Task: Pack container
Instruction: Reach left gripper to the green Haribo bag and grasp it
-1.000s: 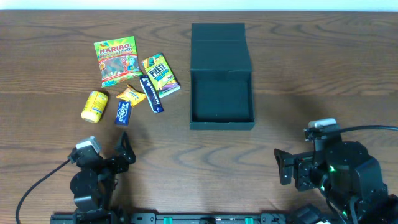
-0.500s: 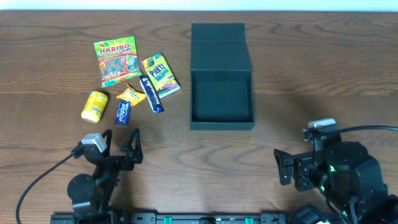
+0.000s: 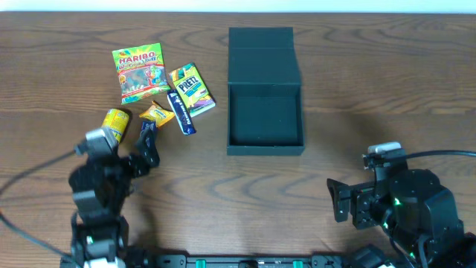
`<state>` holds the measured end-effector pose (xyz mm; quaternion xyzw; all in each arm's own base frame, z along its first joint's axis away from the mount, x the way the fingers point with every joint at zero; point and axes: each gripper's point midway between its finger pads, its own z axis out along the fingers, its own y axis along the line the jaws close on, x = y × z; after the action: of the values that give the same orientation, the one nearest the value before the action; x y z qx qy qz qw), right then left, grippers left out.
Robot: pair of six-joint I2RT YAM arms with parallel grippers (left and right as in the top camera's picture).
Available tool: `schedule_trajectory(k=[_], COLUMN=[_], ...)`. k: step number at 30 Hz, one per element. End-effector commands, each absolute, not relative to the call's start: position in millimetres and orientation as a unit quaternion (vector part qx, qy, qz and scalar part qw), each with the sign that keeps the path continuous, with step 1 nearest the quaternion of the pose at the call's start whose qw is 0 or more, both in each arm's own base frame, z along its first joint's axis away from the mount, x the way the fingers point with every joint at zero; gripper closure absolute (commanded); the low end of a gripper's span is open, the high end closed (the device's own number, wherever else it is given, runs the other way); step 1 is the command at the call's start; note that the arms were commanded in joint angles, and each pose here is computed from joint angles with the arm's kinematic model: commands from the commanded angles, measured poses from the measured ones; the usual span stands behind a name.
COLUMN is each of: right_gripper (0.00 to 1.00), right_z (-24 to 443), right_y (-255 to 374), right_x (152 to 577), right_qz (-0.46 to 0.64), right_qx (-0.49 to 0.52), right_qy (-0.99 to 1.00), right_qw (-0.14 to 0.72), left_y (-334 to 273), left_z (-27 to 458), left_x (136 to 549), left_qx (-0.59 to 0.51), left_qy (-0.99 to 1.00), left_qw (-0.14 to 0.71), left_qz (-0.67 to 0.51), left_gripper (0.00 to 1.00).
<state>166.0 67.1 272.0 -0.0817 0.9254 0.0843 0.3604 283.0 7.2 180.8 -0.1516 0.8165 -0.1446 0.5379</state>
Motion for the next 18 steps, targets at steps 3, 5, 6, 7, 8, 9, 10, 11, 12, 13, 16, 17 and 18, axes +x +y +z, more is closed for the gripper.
schedule_trajectory(k=[3,5,6,7,8,9,10,11,12,13,16,17,18], right_gripper=[0.01,0.01,0.01,0.01,0.01,0.01,0.01,0.01,0.01,0.01,0.01,0.01,0.01], right_z=[275,275,275,275,275,275,275,275,275,275,275,275,275], right_y=[65,65,65,65,65,65,65,65,65,65,65,65,65], right_x=[167,167,167,167,167,167,167,167,167,167,167,167,167], right_qz=[0.08,0.08,0.08,0.08,0.08,0.08,0.08,0.08,0.08,0.08,0.08,0.08,0.08], right_qx=[-0.081,-0.081,-0.081,-0.081,-0.081,-0.081,-0.081,-0.081,-0.081,-0.081,-0.081,-0.081,-0.081], right_qy=[0.924,0.924,0.924,0.924,0.924,0.924,0.924,0.924,0.924,0.924,0.924,0.924,0.924], right_qw=[0.366,0.366,0.366,0.366,0.365,0.366,0.366,0.366,0.365,0.366,0.366,0.366,0.366], left_y=[24,27,29,32,35,39,41,42,44,46,50,51,53], left_z=[203,204,204,204,203,201,198,196,194,192,181,175,169], left_x=[325,346,353,363,372,382,392,401,410,420,448,457,466], left_qx=[-0.128,-0.118,-0.114,-0.11,-0.112,-0.11,-0.104,-0.1,-0.098,-0.098,-0.093,-0.088,-0.085], left_qy=[0.843,0.857,0.861,0.867,0.871,0.876,0.88,0.883,0.886,0.889,0.896,0.899,0.902], left_qw=[0.515,0.495,0.489,0.48,0.474,0.466,0.459,0.455,0.45,0.445,0.431,0.426,0.42], left_qz=[-0.093,-0.085,-0.081,-0.075,-0.068,-0.059,-0.055,-0.053,-0.052,-0.052,-0.05,-0.048,-0.046], left_gripper=[0.05,0.05,0.05,0.05,0.05,0.05,0.05,0.05,0.04,0.05,0.05,0.05,0.04])
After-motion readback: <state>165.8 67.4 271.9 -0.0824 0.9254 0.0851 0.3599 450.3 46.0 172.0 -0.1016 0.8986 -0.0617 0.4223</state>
